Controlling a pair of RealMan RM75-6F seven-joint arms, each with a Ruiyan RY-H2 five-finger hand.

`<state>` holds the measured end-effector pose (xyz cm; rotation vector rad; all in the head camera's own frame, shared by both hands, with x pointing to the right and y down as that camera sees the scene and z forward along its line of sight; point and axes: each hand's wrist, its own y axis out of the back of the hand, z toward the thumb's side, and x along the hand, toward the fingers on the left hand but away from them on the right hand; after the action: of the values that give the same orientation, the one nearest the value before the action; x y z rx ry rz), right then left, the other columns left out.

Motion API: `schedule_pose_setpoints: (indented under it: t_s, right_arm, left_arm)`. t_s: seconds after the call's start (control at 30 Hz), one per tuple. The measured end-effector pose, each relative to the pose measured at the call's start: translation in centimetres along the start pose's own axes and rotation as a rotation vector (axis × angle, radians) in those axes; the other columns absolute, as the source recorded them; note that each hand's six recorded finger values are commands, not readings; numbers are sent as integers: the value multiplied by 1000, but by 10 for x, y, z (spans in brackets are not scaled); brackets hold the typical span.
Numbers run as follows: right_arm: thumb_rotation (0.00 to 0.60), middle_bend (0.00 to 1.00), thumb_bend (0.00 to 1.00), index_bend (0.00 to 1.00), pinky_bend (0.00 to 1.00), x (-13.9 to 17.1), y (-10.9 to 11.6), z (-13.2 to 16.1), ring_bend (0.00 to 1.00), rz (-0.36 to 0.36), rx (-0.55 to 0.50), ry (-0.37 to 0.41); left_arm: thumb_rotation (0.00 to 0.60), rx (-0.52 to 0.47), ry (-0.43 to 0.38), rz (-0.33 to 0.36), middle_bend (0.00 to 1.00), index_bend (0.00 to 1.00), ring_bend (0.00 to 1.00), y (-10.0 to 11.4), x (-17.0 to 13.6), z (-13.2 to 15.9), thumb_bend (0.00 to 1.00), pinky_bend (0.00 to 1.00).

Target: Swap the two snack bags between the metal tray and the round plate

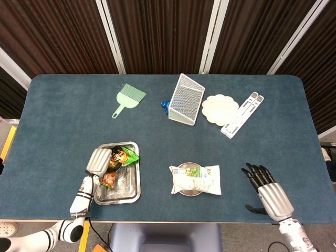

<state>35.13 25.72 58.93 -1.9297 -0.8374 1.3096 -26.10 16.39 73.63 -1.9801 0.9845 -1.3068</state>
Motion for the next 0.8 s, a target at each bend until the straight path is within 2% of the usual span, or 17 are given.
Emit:
schedule_pose_setpoints:
  t_s: [0.27,0.5,0.63,0.73,0.8]
  right_arm:
    - [600,0,112,0,0,-11,-7,-8,0,46,-9,-36]
    - [600,0,111,0,0,-25,-25,-18,0,137,-4,-74]
    - [600,0,112,0,0,-32,-31,-24,0,177,-2,-94]
    - [600,0,111,0,0,-36,-32,-27,0,186,-3,-107]
    - [600,0,111,0,0,-38,-31,-29,0,187,-8,-114]
  left_arm:
    - [600,18,-96,58,782,529,788,17,60,42,388,816]
    - [600,75,-168,61,767,515,782,19,120,76,388,803]
    - [600,63,-217,52,744,490,743,21,151,106,386,783]
    - [600,32,-263,16,589,338,555,14,165,139,378,679]
    - [600,23,-280,-32,376,128,335,2,169,158,366,476]
